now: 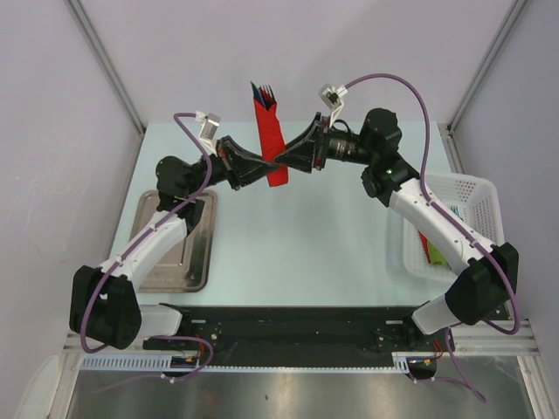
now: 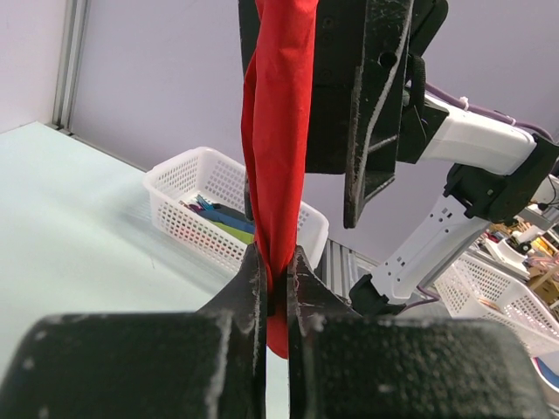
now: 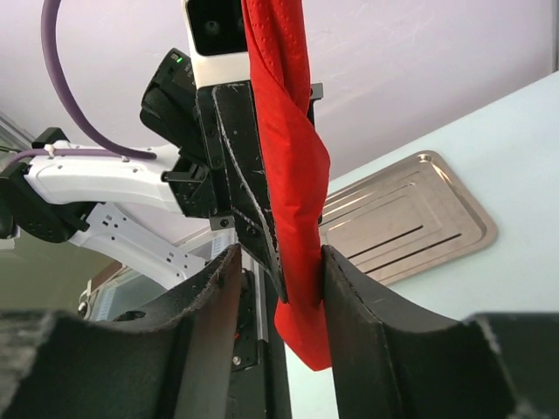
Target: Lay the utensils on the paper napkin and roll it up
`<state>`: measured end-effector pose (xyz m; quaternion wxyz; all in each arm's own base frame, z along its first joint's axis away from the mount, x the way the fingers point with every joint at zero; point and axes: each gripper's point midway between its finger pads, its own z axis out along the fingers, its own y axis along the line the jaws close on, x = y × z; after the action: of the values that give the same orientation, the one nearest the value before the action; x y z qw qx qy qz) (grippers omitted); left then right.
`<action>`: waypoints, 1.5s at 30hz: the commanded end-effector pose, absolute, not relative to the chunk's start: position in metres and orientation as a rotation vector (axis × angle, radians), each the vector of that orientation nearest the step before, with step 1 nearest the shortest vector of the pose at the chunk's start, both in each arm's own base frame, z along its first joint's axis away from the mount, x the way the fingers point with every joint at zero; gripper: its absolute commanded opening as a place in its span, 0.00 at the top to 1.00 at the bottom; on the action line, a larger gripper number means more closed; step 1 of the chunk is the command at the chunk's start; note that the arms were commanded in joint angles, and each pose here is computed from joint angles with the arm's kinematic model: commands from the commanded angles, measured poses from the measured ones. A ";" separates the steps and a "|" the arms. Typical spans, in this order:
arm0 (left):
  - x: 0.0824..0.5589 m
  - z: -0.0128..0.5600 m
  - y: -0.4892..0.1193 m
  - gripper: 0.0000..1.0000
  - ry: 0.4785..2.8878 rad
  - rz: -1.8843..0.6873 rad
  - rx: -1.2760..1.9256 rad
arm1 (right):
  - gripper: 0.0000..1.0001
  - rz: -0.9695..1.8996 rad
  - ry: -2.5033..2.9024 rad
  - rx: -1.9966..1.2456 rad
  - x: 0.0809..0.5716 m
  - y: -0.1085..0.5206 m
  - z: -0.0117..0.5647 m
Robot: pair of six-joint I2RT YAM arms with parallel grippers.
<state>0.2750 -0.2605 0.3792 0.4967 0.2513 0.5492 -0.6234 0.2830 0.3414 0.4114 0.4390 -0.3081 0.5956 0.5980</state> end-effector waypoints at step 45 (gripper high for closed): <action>0.272 0.331 -0.278 0.00 1.380 -1.299 0.917 | 1.00 0.980 2.152 -0.199 0.276 0.050 0.267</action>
<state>0.2760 -0.2724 0.3223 0.4908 0.3343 0.5936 -0.5432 0.2988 0.0796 0.2951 0.4230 -0.0584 0.8087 0.4046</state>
